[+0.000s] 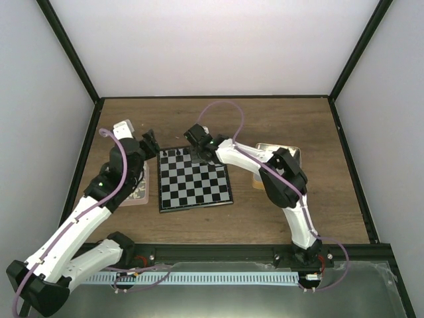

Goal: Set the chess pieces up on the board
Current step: Place the chess piece on the chessboard.

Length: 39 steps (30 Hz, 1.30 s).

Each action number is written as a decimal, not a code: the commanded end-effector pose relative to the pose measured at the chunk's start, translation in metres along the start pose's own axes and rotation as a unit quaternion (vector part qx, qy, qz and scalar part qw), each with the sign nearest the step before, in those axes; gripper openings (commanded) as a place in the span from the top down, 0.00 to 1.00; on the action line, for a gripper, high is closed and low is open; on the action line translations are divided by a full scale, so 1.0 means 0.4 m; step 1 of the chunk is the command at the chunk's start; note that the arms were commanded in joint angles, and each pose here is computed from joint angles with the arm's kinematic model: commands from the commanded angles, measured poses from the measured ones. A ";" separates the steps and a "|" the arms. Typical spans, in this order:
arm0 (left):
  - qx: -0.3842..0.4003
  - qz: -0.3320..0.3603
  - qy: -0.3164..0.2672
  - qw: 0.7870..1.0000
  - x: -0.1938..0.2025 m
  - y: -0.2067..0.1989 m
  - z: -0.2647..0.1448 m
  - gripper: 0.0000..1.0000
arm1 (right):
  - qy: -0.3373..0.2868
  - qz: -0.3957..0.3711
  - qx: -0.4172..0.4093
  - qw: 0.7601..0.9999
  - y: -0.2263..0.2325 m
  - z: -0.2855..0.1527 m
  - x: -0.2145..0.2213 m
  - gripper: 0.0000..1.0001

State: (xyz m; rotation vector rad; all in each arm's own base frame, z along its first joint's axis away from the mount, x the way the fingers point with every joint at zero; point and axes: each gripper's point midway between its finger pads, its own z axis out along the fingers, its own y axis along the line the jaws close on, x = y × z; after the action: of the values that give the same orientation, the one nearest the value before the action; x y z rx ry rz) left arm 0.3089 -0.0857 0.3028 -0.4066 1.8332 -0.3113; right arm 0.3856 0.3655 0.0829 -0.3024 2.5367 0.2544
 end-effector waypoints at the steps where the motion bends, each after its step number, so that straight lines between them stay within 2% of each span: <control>1: -0.015 -0.007 -0.010 1.000 -0.006 0.017 0.003 0.30 | -0.004 -0.015 0.031 0.999 -0.017 0.015 -0.012 0.95; 28: -0.013 -0.005 0.010 1.000 0.025 0.015 0.025 0.30 | 0.013 -0.028 0.067 0.997 -0.035 0.097 -0.007 0.92; 34: -0.014 -0.004 0.014 1.000 0.034 0.016 0.030 0.30 | 0.012 -0.029 0.070 0.997 -0.039 0.093 -0.008 0.85; 39: -0.012 -0.006 0.015 1.000 0.033 0.015 0.031 0.30 | -0.003 -0.023 0.054 0.998 -0.025 0.059 -0.037 0.84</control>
State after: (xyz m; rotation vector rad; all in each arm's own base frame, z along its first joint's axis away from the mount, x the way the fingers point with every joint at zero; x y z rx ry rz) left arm 0.3145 -0.0861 0.2864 -0.4235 1.8719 -0.2963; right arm 0.4077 0.3632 0.0501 -0.3318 2.5529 0.0850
